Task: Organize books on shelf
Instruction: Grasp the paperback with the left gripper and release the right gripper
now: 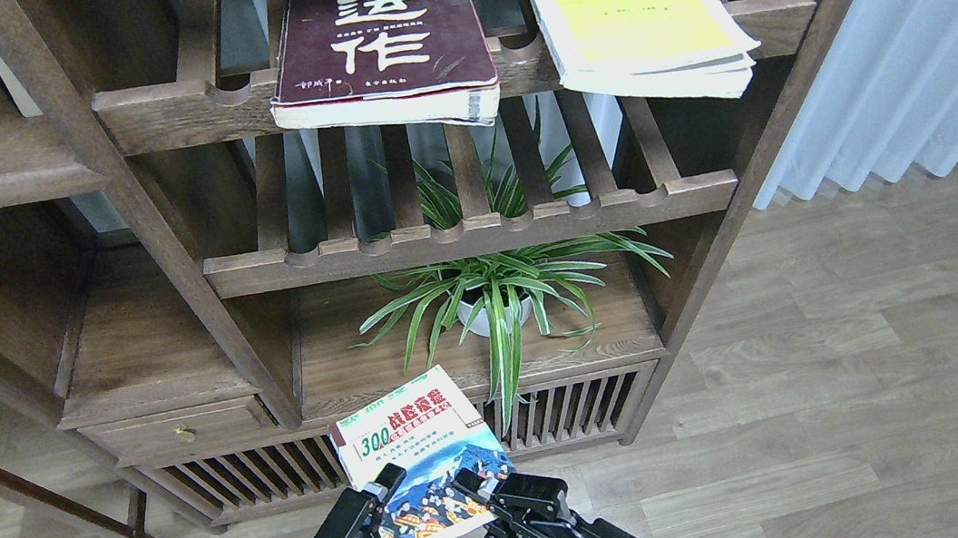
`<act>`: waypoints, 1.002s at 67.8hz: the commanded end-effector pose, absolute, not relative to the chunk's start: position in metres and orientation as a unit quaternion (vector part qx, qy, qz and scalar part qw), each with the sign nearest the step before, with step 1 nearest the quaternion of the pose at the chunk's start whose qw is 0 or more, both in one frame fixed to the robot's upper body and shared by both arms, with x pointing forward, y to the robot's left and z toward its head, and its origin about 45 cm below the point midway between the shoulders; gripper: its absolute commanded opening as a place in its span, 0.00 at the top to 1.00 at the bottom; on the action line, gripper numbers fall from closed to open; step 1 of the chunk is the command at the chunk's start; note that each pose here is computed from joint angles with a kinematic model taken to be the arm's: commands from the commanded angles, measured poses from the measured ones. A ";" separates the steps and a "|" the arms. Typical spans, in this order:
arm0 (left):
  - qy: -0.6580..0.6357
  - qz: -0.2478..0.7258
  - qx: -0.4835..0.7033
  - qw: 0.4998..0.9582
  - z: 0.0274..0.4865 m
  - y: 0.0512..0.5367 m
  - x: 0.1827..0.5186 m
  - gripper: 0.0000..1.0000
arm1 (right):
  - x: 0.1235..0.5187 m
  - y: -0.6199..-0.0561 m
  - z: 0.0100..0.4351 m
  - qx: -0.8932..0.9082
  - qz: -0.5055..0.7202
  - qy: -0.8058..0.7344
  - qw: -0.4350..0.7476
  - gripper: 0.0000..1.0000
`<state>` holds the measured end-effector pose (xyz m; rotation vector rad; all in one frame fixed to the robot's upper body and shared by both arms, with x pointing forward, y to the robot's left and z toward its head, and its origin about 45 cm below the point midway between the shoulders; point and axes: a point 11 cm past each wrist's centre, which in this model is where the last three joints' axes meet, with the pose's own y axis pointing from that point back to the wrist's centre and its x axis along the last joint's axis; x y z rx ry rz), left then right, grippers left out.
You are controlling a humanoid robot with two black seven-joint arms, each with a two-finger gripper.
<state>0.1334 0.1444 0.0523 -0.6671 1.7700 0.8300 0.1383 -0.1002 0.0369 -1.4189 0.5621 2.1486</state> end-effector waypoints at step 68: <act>0.728 0.355 -0.295 0.506 0.053 0.150 0.142 0.90 | 0.125 -0.095 0.033 -0.517 0.798 0.203 0.236 0.96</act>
